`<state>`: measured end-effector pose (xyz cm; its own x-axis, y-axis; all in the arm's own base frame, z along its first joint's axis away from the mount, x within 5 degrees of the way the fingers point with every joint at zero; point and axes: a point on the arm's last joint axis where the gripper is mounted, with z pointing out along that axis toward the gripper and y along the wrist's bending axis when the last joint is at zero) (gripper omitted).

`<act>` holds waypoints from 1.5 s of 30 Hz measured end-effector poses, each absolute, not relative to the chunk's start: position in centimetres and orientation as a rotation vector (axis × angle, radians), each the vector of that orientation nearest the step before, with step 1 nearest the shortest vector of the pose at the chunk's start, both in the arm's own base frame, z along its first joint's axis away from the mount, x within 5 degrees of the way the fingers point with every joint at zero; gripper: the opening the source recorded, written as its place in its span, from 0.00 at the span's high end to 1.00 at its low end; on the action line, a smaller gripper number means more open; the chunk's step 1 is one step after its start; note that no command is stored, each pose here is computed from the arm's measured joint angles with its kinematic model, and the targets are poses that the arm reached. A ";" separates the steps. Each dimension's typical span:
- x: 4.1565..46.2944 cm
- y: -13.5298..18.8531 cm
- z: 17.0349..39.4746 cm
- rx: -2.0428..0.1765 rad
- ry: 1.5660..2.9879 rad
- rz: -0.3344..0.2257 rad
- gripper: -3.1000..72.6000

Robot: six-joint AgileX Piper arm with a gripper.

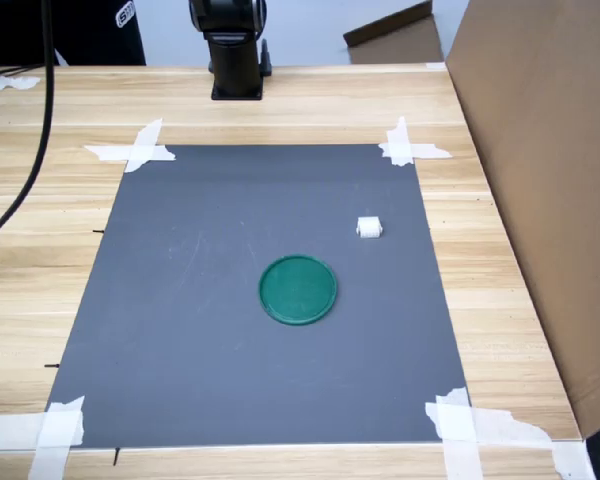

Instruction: Grasp a white terminal and put it in the green lid.

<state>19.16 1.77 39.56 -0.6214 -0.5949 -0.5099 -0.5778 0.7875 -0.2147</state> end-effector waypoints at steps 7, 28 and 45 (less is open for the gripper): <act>20.6 4.3 40.9 -0.907 2.383 -0.043 0.32; 26.8 6.0 42.3 -0.897 2.361 0.056 0.32; 29.7 13.1 36.7 -1.299 2.393 -0.009 0.32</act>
<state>29.69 13.12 36.70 -0.4778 -0.8037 -0.3547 -0.8011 0.5643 -0.1994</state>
